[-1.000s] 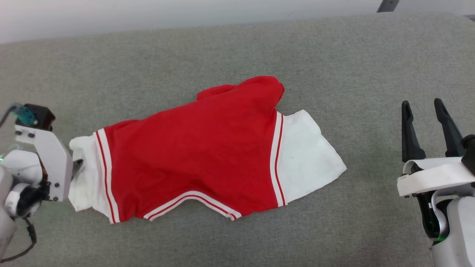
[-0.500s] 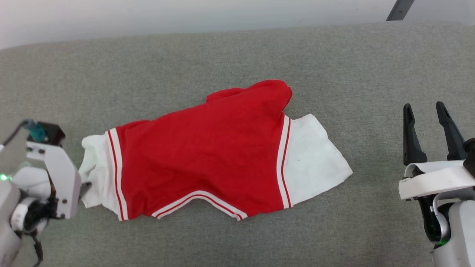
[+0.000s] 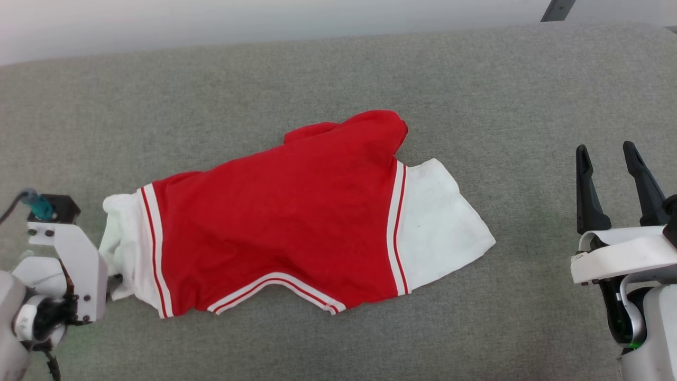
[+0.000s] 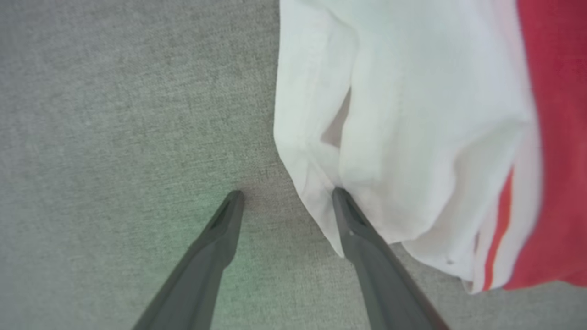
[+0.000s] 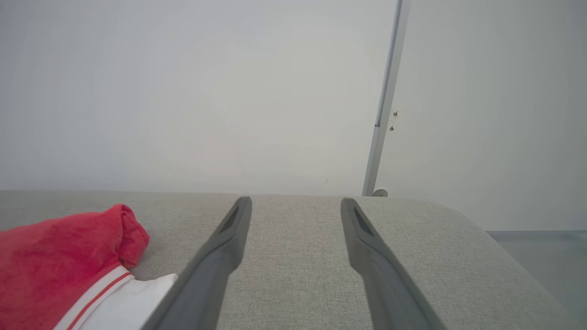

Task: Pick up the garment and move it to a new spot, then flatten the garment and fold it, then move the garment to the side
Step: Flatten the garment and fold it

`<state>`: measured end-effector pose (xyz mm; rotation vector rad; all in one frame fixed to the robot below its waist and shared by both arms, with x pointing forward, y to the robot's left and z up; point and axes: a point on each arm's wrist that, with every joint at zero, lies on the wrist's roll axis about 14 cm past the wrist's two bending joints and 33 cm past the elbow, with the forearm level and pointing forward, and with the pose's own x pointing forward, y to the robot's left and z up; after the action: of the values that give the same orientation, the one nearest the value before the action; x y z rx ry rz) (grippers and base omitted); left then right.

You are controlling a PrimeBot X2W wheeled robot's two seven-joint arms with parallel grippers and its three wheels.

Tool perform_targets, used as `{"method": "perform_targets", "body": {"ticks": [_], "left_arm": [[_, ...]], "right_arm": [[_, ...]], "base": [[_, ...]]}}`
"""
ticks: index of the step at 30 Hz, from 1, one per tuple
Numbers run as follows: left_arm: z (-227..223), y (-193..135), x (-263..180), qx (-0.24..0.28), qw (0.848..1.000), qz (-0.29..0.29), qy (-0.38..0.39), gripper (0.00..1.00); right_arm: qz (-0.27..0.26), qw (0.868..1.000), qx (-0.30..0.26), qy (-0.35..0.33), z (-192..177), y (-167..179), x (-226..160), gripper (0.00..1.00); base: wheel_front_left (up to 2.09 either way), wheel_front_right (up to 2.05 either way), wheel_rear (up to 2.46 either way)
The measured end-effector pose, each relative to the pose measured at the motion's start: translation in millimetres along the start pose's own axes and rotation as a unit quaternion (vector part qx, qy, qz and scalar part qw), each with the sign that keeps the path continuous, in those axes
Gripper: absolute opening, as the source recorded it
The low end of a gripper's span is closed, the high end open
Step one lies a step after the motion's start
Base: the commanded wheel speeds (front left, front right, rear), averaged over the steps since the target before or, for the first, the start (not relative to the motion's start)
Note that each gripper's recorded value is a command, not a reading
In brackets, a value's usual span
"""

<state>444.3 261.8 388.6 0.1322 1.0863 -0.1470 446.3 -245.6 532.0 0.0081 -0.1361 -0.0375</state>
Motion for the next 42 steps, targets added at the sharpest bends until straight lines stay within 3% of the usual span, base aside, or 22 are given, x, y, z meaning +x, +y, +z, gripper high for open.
{"method": "perform_targets", "body": {"ticks": [8,9,10,11,21,26,32,42], "left_arm": [[-4,-12,6,-0.062,0.997,-0.034,0.021,0.99],[-4,-14,6,-0.073,0.996,-0.040,0.023,0.71],[-5,-16,6,-0.084,0.995,-0.045,0.028,0.31],[-5,-18,6,-0.093,0.994,-0.051,0.032,0.00],[-6,-15,5,-0.095,0.994,-0.044,0.039,0.00],[-3,-11,2,-0.093,0.994,-0.039,0.028,0.00],[-1,-9,1,-0.088,0.995,-0.036,0.016,0.00],[3,-11,2,-0.074,0.996,-0.040,0.005,0.00]], "right_arm": [[-0.001,1.000,-0.004,0.004,-1,-2,1,1.00],[-0.001,1.000,-0.004,0.005,-1,-2,1,1.00],[-0.001,1.000,-0.006,0.005,-1,-2,1,1.00],[0.000,1.000,-0.006,0.006,-1,-2,2,1.00],[0.010,1.000,0.004,0.029,-10,8,4,1.00],[0.043,0.991,0.031,0.123,-48,30,-7,1.00],[0.089,0.970,0.054,0.221,-80,58,-19,1.00],[0.124,0.913,0.038,0.387,-133,73,-44,1.00]], "base": [[0.00,0.00,0.00],[0.00,0.00,0.00],[0.00,0.00,0.00],[0.00,0.00,0.00],[0.00,0.00,0.00],[0.00,0.00,0.00],[0.00,0.00,0.00],[0.00,0.00,0.00]]}}
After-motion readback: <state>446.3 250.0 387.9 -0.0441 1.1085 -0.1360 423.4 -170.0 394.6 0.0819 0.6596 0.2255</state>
